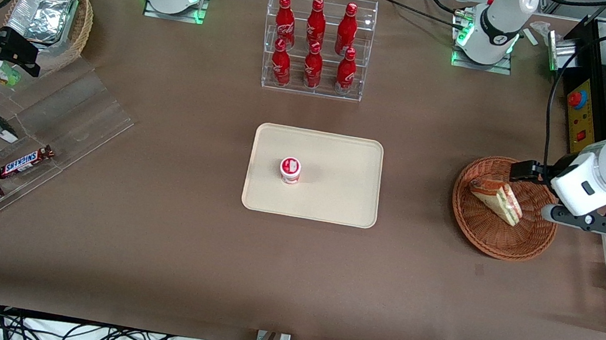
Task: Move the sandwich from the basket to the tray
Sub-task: 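Lower the open left gripper toward the sandwich in the wicker basket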
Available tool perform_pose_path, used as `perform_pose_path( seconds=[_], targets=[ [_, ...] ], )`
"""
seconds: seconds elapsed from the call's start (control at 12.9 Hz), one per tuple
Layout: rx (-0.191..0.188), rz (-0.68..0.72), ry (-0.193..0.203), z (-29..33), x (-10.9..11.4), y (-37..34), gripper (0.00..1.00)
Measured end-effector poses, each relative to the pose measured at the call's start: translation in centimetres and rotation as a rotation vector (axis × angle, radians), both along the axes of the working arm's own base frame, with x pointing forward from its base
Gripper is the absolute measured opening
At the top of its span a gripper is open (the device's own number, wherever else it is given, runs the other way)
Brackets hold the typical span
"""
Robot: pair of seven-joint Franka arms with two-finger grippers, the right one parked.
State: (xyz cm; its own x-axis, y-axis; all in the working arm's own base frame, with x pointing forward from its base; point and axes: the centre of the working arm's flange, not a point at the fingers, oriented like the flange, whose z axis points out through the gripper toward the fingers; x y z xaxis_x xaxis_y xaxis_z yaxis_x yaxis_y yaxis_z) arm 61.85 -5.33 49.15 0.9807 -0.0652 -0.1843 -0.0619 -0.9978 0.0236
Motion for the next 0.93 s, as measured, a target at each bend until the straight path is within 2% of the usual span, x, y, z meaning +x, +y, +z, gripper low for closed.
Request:
perform_pose_path(
  seconds=[0.47, 0.62, 0.78, 0.93],
  targets=[
    [0.019, 0.038, 0.014, -0.6, 0.2, 1.4, 1.00],
    [0.068, 0.095, 0.053, -2.1, 0.3, 2.9, 1.00],
    [0.089, 0.172, 0.091, -4.4, 0.8, 4.5, 1.00],
    [0.122, 0.317, 0.128, -6.7, 1.1, 5.7, 1.00]
  ],
)
